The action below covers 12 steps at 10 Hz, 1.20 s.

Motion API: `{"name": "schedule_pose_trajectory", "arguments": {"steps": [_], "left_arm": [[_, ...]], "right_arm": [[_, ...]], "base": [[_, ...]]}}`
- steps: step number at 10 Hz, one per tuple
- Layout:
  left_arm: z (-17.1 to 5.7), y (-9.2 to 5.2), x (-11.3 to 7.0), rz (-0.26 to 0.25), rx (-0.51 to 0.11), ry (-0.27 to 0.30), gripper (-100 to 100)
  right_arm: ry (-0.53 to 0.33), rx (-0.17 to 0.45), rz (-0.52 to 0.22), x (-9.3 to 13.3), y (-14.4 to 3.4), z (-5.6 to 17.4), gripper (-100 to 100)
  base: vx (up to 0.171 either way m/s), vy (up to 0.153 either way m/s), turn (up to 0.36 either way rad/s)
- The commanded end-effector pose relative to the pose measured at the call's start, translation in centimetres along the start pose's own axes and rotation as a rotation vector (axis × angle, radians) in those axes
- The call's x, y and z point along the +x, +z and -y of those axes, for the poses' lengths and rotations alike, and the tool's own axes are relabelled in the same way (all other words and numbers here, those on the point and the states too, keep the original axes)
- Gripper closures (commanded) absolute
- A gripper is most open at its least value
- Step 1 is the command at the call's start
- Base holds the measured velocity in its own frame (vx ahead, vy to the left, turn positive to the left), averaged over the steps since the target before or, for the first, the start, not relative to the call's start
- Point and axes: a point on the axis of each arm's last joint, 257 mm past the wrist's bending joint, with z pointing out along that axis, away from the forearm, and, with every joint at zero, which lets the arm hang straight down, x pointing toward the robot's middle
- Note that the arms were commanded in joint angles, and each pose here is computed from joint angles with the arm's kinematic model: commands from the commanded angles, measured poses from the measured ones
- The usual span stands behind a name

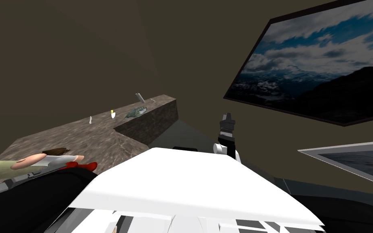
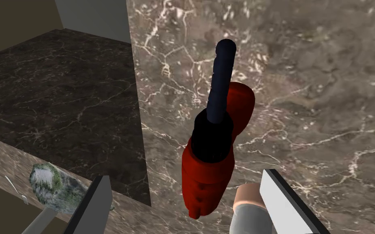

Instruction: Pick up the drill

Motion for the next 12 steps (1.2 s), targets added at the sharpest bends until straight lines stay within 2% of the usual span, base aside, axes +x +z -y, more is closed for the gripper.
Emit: {"name": "schedule_pose_trajectory", "arguments": {"steps": [1, 2, 3, 4, 5, 6, 10, 11, 12], "left_arm": [[0.0, 0.0, 0.0, 0.000, 0.000, 0.000, -100], [0.0, 0.0, 0.0, 0.000, -0.001, -0.001, 0], [-0.9, 0.5, 0.6, 0.006, -0.006, -0.006, -100], [-1.5, 0.8, 1.1, 0.010, -0.010, -0.010, -100], [-1.2, 0.8, 0.8, 0.006, -0.005, -0.008, -100], [-1.3, 0.9, 0.8, 0.007, -0.007, -0.008, 100], [-1.3, 0.9, 0.8, 0.007, -0.008, -0.008, 100], [-1.3, 0.9, 0.8, 0.007, -0.008, -0.008, 0], [-0.8, 0.4, 0.5, 0.005, -0.005, -0.005, 100]], "right_arm": [[0.000, 0.000, 0.000, 0.0, 0.0, 0.0, 0], [0.000, 0.000, 0.000, 0.0, 0.0, 0.0, 0], [0.000, 0.000, 0.000, 0.0, 0.0, 0.0, 0], [0.001, 0.000, 0.000, 0.0, 0.0, 0.0, 0], [0.001, 0.000, 0.000, 0.0, 0.0, 0.0, 0], [0.001, 0.000, 0.000, 0.0, 0.0, 0.0, 0], [0.001, 0.000, 0.000, 0.0, 0.0, 0.0, 0], [0.001, 0.000, 0.000, 0.0, 0.0, 0.0, 0], [0.001, 0.000, 0.000, 0.0, 0.0, 0.0, 0]], "base": [[0.007, 0.100, -0.021], [0.004, 0.020, -0.003], [0.048, 0.006, -0.063], [0.080, 0.003, -0.076], [0.035, 0.002, -0.011], [0.000, 0.000, 0.000], [0.000, 0.000, 0.000], [0.000, 0.000, 0.000], [-0.033, -0.005, 0.038]]}}
